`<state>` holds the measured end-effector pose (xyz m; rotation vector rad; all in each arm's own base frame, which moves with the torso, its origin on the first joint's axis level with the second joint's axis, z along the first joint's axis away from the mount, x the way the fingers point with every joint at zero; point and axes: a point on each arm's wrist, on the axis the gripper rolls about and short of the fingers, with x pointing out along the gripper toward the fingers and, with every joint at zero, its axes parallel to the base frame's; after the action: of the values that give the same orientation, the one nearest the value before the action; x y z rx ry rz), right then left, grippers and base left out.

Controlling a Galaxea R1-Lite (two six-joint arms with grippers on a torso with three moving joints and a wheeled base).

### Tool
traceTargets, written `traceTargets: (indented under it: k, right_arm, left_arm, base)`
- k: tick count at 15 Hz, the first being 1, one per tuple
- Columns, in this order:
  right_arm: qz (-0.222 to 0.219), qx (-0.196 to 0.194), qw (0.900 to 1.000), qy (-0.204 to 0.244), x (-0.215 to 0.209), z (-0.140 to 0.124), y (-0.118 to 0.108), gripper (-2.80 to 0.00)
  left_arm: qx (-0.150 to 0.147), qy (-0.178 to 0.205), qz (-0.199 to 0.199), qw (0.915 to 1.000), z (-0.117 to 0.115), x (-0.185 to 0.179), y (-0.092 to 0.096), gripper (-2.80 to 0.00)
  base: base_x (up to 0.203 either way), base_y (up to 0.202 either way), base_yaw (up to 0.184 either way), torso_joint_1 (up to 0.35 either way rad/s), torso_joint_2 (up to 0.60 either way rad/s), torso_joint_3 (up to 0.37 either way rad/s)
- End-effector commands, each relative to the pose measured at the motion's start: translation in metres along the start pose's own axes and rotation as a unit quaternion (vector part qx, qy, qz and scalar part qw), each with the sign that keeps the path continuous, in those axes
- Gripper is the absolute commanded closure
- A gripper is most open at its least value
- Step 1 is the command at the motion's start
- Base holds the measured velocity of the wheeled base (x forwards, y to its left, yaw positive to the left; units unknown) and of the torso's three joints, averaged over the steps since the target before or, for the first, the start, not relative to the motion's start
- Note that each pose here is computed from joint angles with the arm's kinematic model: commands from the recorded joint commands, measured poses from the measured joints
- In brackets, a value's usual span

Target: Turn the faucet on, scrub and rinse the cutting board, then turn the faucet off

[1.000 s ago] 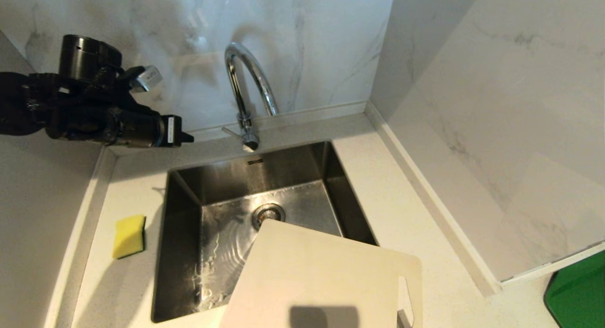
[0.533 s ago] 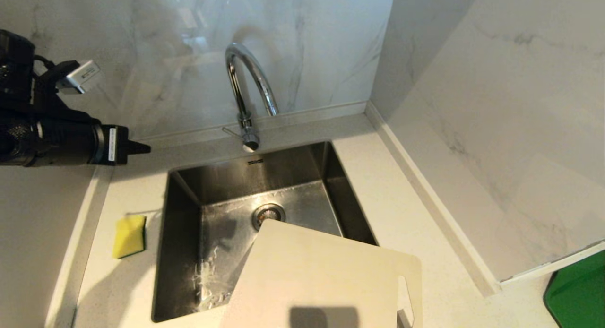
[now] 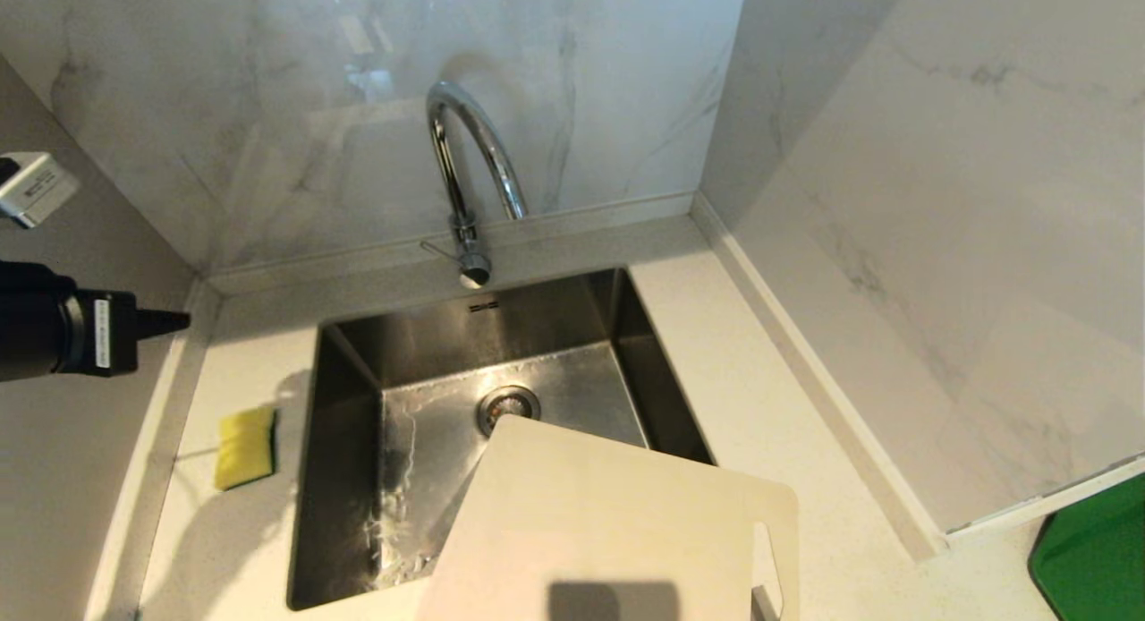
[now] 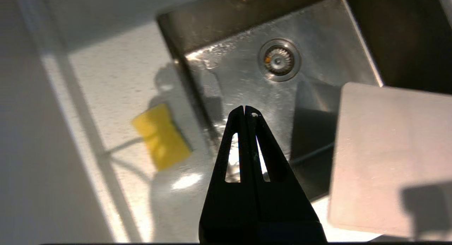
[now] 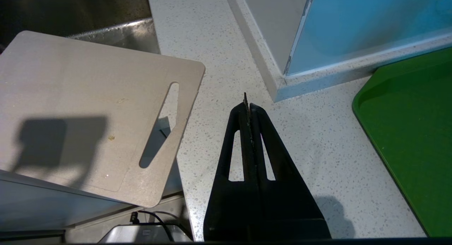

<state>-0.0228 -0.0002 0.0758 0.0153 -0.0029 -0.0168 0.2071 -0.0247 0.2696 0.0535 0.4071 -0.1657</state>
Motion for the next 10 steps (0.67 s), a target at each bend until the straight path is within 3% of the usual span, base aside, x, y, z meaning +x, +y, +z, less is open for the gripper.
traceTargets:
  k: [1, 4, 10]
  right_arm:
    - [0.000, 0.000, 1.000, 0.000, 0.000, 0.000, 0.000, 0.00]
    - [0.000, 0.000, 1.000, 0.000, 0.000, 0.000, 0.000, 0.00]
    - [0.000, 0.000, 1.000, 0.000, 0.000, 0.000, 0.000, 0.00]
  left_arm:
    - [0.013, -0.006, 0.000, 0.9999, -0.014, -0.018, 0.013, 0.00]
    - [0.011, -0.009, 0.018, 0.9997, -0.037, -0.042, 0.009, 0.00]
    - [0.005, -0.060, 0.061, 0.9963, -0.144, -0.099, -0.003, 0.00]
  base:
    - [0.000, 0.000, 0.000, 0.000, 0.00, 0.000]
    - [0.000, 0.000, 0.000, 0.000, 0.00, 0.000]
    - [0.000, 0.000, 0.000, 0.000, 0.00, 0.000]
